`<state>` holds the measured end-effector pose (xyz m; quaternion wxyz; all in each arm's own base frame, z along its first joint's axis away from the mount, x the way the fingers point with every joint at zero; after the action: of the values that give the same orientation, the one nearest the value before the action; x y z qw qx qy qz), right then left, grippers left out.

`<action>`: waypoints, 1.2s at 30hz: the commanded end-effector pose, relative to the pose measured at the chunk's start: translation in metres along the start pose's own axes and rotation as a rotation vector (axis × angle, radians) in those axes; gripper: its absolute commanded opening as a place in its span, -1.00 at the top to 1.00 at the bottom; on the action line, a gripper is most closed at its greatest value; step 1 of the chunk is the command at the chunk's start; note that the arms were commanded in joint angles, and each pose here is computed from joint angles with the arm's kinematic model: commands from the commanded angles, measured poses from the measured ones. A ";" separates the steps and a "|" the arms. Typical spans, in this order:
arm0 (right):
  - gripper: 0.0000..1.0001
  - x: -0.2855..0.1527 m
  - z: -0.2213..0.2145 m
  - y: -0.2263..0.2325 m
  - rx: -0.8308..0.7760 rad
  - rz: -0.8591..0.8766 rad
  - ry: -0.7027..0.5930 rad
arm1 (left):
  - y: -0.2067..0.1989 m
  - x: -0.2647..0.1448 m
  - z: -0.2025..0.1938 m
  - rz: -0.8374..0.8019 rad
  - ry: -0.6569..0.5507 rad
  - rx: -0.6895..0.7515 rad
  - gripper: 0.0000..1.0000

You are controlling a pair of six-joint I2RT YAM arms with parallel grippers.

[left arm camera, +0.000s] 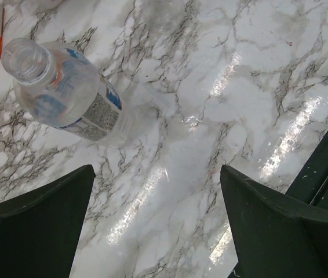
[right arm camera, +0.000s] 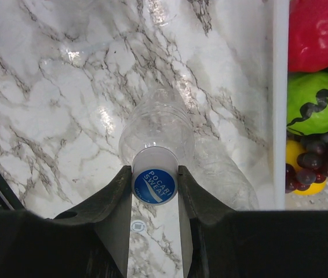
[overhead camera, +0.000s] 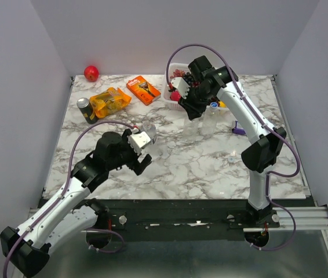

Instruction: Screw on the bottle caps

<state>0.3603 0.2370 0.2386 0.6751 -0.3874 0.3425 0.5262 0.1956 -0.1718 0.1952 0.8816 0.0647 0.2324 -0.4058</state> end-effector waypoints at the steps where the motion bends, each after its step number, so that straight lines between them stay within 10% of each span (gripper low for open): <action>1: 0.90 0.006 -0.015 0.012 0.049 0.050 0.058 | 0.008 -0.002 0.005 0.019 -0.012 -0.038 -0.97; 24: -0.26 -0.002 -0.005 0.004 0.048 -0.001 0.019 | 0.046 -0.010 -0.019 0.173 0.044 -0.029 -0.97; 36: -0.86 -0.048 0.073 0.016 -0.040 0.008 -0.358 | 0.083 -0.066 0.019 0.477 -0.046 -0.051 -0.97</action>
<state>0.3608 0.2541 0.2653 0.7057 -0.3498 0.2987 0.5389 0.2201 -0.1148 0.1981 0.9158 0.1037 0.2538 -0.2933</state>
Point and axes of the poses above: each gripper's point midway between its finger pads, its own x axis out along the fingers, its own y axis along the line the jaws close on, z = x × y, the point moved 2 cm from there along -x, back along the fingers, and after that the axes turned 11 degrees about -x, right-handed, at the moved point
